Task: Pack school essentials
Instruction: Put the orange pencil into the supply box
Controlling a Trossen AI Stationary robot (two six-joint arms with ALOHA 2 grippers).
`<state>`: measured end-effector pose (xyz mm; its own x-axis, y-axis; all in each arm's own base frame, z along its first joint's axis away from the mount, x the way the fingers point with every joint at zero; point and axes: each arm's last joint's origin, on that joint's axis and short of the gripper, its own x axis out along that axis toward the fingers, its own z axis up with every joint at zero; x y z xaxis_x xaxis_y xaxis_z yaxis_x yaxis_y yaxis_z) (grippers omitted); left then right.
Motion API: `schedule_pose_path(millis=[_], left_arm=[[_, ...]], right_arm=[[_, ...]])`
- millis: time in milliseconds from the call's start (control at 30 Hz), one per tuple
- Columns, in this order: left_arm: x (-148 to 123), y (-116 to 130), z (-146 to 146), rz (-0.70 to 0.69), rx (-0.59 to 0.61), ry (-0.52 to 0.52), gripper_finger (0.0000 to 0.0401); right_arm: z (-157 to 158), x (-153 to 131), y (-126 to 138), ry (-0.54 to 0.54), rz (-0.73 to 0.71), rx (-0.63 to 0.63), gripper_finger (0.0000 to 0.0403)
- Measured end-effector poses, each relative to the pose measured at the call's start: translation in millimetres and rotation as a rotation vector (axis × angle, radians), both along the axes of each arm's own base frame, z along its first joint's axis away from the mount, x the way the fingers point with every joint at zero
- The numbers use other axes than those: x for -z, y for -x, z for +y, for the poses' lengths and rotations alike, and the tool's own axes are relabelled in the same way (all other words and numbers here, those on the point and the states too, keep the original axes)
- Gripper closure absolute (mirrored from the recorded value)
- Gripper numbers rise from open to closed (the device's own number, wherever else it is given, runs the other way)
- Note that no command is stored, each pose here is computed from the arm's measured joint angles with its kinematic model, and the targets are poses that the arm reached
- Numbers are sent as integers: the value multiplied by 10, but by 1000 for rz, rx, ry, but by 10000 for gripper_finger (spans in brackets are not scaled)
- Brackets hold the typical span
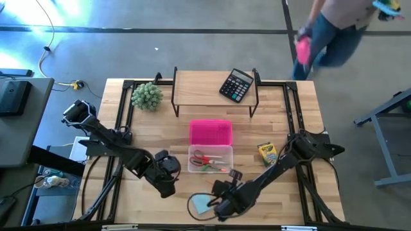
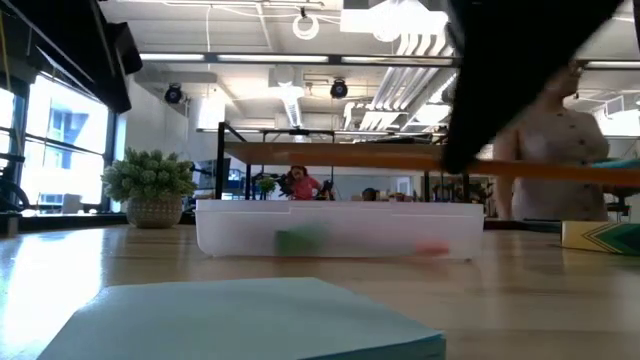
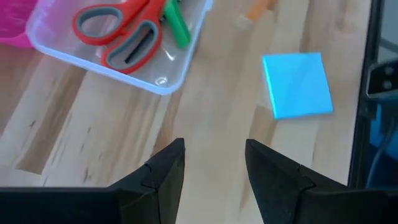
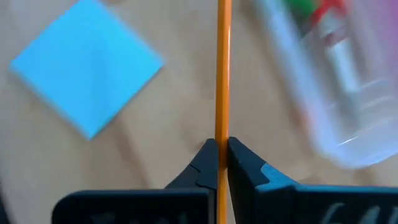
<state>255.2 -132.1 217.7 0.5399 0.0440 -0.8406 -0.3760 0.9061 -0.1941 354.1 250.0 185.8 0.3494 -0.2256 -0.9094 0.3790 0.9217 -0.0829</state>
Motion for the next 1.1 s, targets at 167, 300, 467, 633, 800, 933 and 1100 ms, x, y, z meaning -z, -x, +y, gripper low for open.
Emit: schedule_pose_path(millis=[167,300,467,633,800,933,1100], left_arm=[[0,26,-49,1,35,-9,244],[0,43,-80,1,48,-10,244],[0,60,-111,1,60,-10,244],[0,63,-115,1,62,-10,244],[0,62,-114,2,81,-23,244],[0,57,-105,1,79,-24,244],[0,57,-105,1,79,-24,244]], right_arm=[[-247,-171,-158,81,27,-24,400],[-474,-241,-299,114,45,-49,400],[-791,-254,-454,124,83,-62,400],[-1057,-250,-576,83,118,-94,400],[-1262,-234,-657,0,146,-124,400],[-1382,-164,-661,-40,180,-114,400],[-1456,-119,-663,-71,199,-98,392]])
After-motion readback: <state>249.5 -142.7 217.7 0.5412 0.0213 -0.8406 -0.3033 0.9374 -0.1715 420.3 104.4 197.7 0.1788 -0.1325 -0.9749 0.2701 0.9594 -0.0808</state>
